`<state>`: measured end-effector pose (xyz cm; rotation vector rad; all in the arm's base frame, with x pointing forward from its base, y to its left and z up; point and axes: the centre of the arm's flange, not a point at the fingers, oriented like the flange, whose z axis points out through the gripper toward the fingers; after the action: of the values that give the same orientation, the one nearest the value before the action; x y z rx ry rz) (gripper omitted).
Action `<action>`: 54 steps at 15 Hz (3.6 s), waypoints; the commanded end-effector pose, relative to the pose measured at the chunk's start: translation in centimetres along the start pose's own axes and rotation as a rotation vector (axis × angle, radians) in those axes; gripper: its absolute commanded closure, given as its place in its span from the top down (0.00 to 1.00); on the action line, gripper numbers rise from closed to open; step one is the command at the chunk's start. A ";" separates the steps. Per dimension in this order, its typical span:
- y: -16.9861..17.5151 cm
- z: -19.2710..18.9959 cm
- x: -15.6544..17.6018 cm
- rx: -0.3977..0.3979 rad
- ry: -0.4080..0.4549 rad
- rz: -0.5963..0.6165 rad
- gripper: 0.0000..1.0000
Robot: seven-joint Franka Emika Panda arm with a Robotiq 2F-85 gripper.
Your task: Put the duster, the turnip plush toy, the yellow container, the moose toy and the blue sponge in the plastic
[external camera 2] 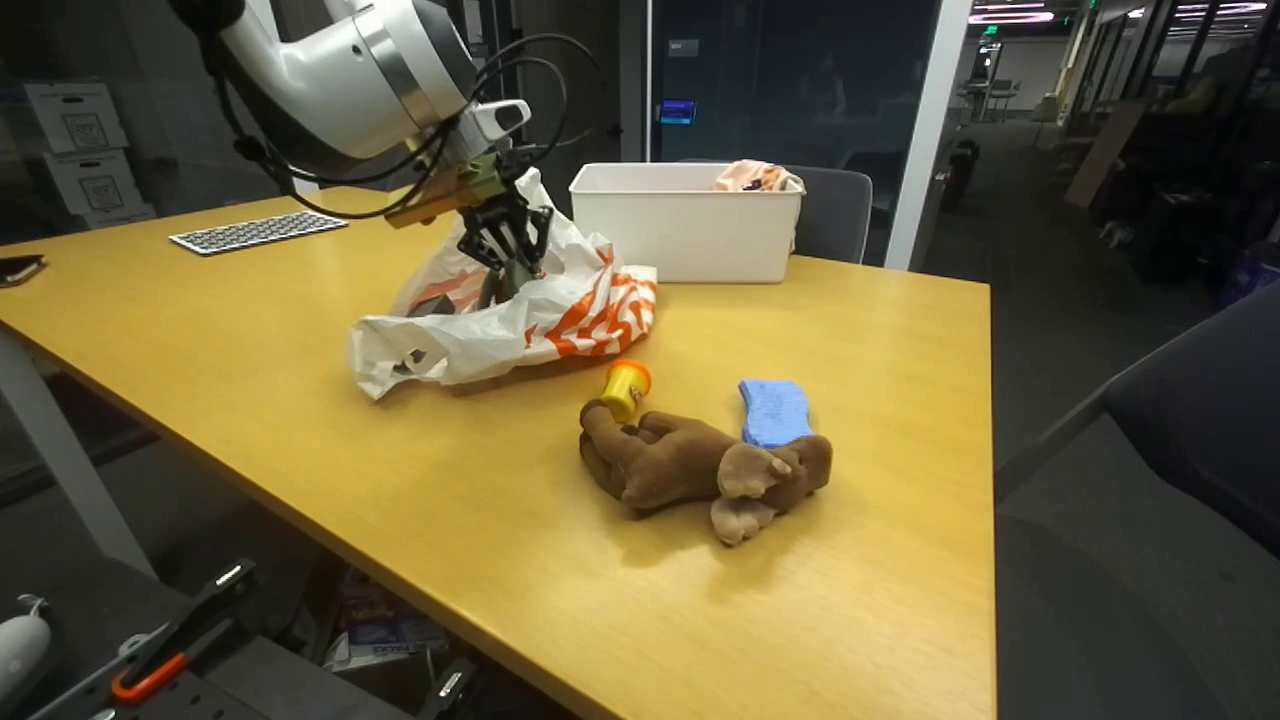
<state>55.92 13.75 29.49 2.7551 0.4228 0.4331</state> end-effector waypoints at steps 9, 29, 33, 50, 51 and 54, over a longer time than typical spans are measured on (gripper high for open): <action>2.1 1.5 2.3 0.110 -0.018 0.104 0.47; 17.0 -0.7 -11.9 0.259 -0.227 0.454 1.00; 15.1 2.1 -12.9 0.267 -0.254 0.371 1.00; 13.9 8.5 -12.8 0.212 -0.197 0.268 0.44; 14.0 8.3 -12.8 0.197 -0.201 0.272 0.34; 14.9 5.6 -12.9 0.160 -0.174 0.268 0.20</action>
<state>49.97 -5.51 23.78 3.0258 0.0487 0.1489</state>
